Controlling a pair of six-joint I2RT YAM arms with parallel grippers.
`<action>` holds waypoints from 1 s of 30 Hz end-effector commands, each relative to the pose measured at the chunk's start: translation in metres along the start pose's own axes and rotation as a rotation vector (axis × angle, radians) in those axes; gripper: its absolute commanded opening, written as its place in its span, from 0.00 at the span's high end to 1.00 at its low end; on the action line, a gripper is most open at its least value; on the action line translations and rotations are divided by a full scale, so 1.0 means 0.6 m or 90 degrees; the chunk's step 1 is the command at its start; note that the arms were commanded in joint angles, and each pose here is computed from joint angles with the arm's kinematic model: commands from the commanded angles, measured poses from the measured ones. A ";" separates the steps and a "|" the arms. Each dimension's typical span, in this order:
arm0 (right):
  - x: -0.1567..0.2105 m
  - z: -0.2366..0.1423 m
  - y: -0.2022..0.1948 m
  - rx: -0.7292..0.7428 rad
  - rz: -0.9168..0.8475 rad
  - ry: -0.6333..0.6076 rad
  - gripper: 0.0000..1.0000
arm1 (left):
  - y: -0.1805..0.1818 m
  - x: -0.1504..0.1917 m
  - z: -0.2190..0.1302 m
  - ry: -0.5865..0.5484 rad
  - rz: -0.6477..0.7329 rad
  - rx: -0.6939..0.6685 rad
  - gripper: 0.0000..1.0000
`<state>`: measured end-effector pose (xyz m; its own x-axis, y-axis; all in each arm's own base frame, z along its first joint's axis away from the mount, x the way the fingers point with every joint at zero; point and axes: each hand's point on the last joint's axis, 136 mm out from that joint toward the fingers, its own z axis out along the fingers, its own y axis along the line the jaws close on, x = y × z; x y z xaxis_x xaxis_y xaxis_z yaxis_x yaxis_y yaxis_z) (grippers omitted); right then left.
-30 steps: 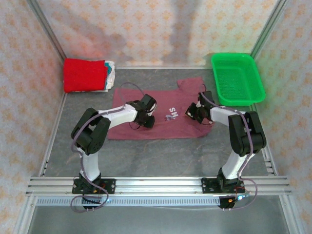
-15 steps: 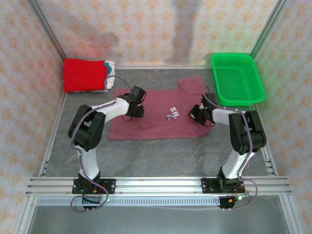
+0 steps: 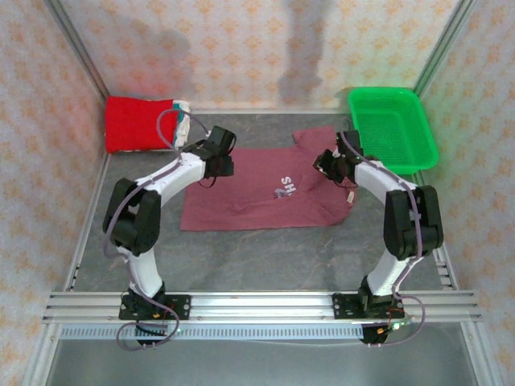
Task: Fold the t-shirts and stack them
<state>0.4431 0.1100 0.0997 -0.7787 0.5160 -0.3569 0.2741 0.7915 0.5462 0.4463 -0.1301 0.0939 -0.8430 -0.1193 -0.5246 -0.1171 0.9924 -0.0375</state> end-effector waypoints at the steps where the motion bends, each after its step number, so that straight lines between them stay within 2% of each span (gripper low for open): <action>1: -0.004 0.024 -0.054 0.114 0.000 0.012 0.78 | 0.042 0.040 0.046 0.079 -0.058 -0.051 0.67; 8: -0.010 0.064 -0.093 0.190 -0.013 0.029 0.77 | 0.059 0.055 0.079 0.102 -0.088 -0.064 0.67; 17: 0.024 0.103 -0.127 0.208 -0.006 0.069 0.73 | 0.074 0.081 0.092 0.117 -0.099 -0.075 0.67; 22: 0.039 0.085 -0.145 0.229 0.007 0.061 0.73 | 0.087 0.103 0.082 0.120 -0.110 -0.084 0.67; 30: 0.113 0.039 -0.163 0.238 0.026 0.093 0.73 | 0.110 0.175 0.040 0.140 -0.166 -0.077 0.67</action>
<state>0.4211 0.0819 0.0269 -0.8044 0.5112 -0.3026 0.4151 0.8481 0.3293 0.3912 -0.0865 0.0202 -0.8752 -0.3276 -0.3561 -0.3329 0.9417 -0.0482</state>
